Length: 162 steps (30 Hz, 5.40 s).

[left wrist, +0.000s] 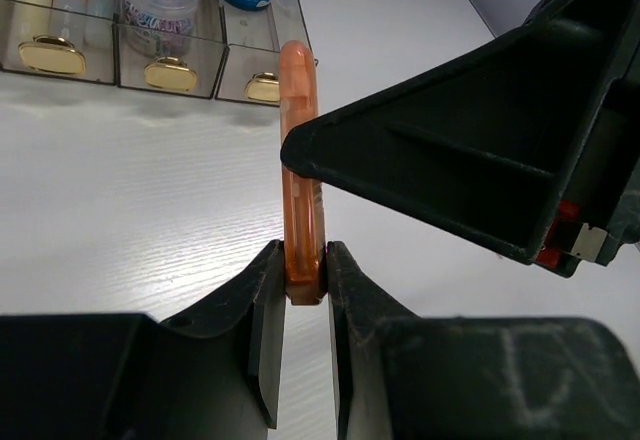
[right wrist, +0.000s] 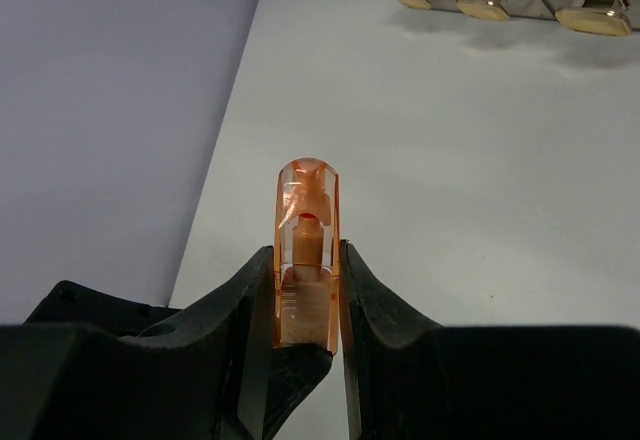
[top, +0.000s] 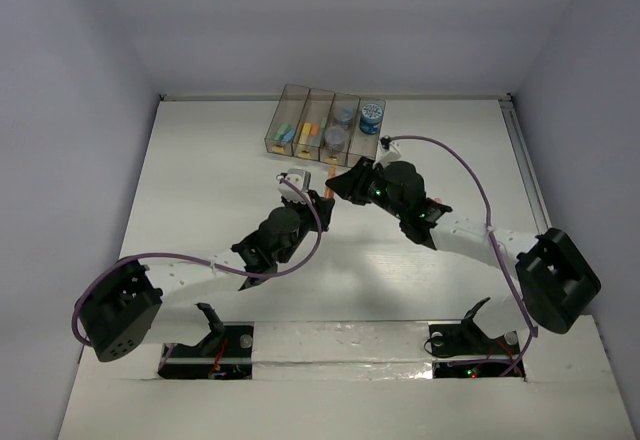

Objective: Sort the stationery into containers
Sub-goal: Close the pen cap on the pen, then place the pen in the storage box, then move the pen to the center of the board.

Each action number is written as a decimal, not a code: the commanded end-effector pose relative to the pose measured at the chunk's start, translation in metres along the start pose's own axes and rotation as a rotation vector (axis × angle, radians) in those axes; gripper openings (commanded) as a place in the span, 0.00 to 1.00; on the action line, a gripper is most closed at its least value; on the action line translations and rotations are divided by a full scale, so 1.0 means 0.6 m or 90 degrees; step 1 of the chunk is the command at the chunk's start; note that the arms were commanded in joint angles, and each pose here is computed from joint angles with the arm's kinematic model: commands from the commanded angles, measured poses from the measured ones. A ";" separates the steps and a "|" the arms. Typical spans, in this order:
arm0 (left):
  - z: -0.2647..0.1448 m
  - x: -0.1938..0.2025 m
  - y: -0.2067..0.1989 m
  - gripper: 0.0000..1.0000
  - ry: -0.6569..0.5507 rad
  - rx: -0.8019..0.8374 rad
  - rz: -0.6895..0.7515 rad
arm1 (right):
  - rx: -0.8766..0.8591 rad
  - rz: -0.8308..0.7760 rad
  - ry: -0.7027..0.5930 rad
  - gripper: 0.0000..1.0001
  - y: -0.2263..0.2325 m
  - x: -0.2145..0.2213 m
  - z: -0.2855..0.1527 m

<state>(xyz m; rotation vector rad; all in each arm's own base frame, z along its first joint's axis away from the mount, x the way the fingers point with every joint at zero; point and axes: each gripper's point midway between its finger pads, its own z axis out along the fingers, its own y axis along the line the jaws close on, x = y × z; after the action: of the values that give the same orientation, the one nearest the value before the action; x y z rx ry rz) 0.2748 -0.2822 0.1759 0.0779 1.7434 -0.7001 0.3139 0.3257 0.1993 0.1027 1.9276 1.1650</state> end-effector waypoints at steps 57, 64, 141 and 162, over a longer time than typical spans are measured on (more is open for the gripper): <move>-0.026 -0.112 -0.071 0.00 -0.107 0.106 -0.070 | 0.039 -0.074 0.031 0.17 0.024 -0.005 0.017; -0.033 -0.173 -0.084 0.00 -0.150 0.099 -0.067 | 0.044 -0.104 0.047 0.14 0.030 0.035 0.010; -0.161 -0.137 0.086 0.97 -0.172 -0.025 -0.071 | 0.017 -0.066 -0.202 0.75 -0.036 -0.262 0.474; -0.108 -0.100 0.000 0.98 -0.086 0.116 -0.055 | 0.452 0.006 -0.120 0.27 -0.350 -0.181 -0.146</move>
<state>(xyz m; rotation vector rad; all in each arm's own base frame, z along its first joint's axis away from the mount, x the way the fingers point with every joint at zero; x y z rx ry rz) 0.2384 -0.2237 0.2031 0.0637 1.6623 -0.8213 0.4317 0.1364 0.1912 0.4601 1.8899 0.4926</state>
